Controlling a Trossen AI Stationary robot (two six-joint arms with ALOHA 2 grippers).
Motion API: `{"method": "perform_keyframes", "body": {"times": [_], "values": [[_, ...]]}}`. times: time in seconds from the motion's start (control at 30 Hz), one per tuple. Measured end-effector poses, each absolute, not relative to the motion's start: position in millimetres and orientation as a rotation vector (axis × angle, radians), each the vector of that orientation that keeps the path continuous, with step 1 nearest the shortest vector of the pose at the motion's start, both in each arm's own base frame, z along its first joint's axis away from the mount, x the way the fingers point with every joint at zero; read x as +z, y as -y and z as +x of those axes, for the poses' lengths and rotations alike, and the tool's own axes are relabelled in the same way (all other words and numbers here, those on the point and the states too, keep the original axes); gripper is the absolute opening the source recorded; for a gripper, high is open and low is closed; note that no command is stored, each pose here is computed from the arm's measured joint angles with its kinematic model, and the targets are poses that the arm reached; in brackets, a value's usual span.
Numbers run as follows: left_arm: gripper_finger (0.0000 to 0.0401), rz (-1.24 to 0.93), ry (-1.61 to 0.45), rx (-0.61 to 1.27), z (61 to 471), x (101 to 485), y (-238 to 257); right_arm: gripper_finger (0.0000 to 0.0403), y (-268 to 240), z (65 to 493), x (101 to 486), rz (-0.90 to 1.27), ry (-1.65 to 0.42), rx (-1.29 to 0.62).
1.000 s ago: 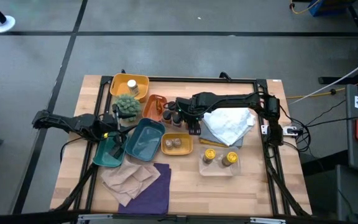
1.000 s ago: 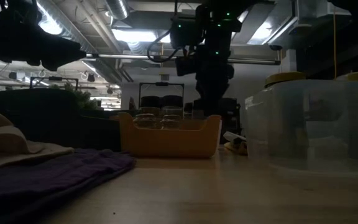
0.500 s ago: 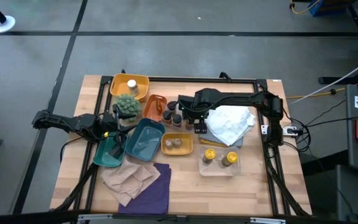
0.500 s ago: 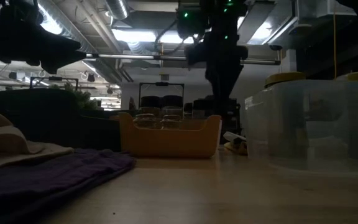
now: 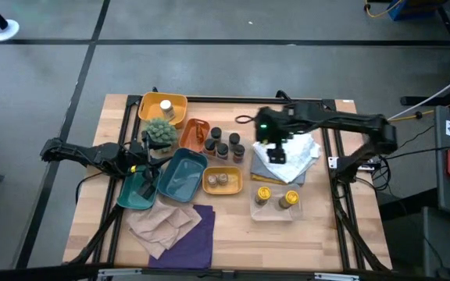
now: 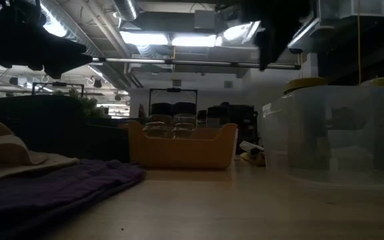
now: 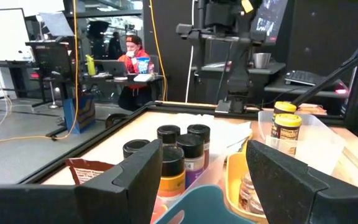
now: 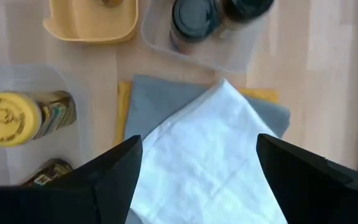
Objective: Sort spices by type
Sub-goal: Return to Home Position
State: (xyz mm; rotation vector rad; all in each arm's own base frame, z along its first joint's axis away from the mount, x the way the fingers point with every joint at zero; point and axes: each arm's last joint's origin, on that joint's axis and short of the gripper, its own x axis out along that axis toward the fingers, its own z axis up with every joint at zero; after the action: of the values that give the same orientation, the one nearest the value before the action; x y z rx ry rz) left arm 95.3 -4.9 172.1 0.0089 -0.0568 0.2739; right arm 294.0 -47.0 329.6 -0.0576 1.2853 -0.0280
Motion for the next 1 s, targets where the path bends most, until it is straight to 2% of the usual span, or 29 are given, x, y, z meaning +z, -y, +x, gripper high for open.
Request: {"method": "perform_keyframes", "body": {"times": [0.2, 0.5, 0.7, 1.0], "values": [[0.0221, 0.007, 0.057, 0.274, 95.3, 172.1, 4.9, 0.0316, 36.8, 229.3, 322.1, -0.006, -1.111, -0.095], [0.0221, 0.004, 0.057, 0.274, 95.3, 172.0, 4.9, 0.0317, 23.3, 144.9, 268.2, 0.105, -0.824, -0.177], [0.0221, 0.004, 0.057, 0.274, 95.4, 172.0, 4.9, 0.0317, 18.6, 115.0, 250.4, 0.116, -0.514, -0.186], [0.0221, 0.008, 0.057, 0.274, 95.4, 172.0, 4.9, 0.0317, 14.4, 89.5, 238.1, 0.121, -0.167, -0.175]]}}
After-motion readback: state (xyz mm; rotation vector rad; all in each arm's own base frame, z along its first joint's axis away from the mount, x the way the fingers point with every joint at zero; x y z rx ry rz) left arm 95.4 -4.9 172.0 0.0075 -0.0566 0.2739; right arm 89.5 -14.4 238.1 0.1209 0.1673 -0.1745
